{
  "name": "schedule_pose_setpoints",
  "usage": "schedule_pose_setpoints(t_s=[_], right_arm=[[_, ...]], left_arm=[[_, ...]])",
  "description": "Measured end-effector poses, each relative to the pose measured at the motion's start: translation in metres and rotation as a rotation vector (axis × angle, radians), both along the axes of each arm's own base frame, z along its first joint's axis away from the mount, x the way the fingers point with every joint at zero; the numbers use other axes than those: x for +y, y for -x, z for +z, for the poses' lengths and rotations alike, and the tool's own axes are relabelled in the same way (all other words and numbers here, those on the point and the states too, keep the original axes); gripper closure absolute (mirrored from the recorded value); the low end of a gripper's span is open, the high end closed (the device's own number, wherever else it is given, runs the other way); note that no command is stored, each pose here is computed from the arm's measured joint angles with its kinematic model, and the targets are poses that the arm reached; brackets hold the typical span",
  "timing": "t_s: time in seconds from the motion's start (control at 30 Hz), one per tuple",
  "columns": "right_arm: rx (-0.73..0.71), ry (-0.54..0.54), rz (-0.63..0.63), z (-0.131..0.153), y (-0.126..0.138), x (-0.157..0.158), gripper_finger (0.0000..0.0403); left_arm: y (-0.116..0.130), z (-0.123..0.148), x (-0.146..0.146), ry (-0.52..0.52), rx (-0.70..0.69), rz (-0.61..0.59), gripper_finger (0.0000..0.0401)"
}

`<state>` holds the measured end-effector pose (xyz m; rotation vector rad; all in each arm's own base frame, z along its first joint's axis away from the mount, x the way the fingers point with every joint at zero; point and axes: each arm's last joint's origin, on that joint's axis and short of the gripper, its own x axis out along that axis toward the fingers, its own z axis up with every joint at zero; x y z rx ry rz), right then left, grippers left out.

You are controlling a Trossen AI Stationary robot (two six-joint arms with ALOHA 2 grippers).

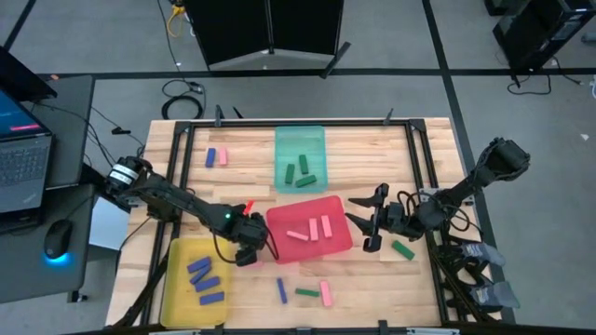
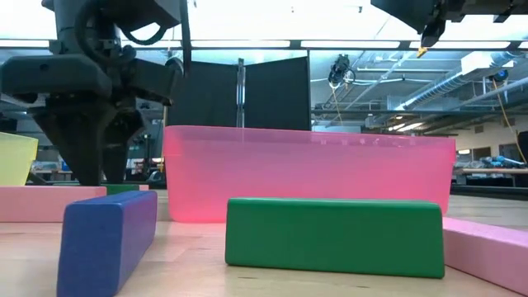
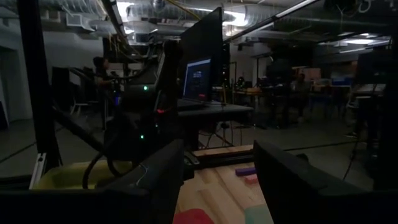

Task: Sort blocks
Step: Put the green block into the green bin

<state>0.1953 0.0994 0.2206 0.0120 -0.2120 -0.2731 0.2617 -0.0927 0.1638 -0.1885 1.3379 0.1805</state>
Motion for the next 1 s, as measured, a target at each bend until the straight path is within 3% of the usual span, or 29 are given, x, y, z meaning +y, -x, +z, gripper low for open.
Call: schedule_pose_setpoints(t_s=[0.3, 0.73, 0.87, 1.0], right_arm=[[0.003, -0.005, -0.020, 0.000, 0.000, -0.001, 0.0197], [0.016, 0.011, -0.055, 0.000, 0.000, -0.001, 0.0197], [0.014, 0.009, -0.055, 0.000, 0.000, -0.001, 0.0197], [0.014, 0.009, -0.055, 0.000, 0.000, -0.001, 0.0197]], left_arm=[[0.003, -0.011, -0.002, 0.017, -0.034, -0.012, 0.0154], [0.011, -0.024, -0.002, 0.042, -0.054, 0.026, 0.0184], [0.012, -0.024, -0.001, 0.035, -0.048, 0.028, 0.0233], [0.012, -0.024, -0.001, 0.036, -0.047, 0.029, 0.0316]])
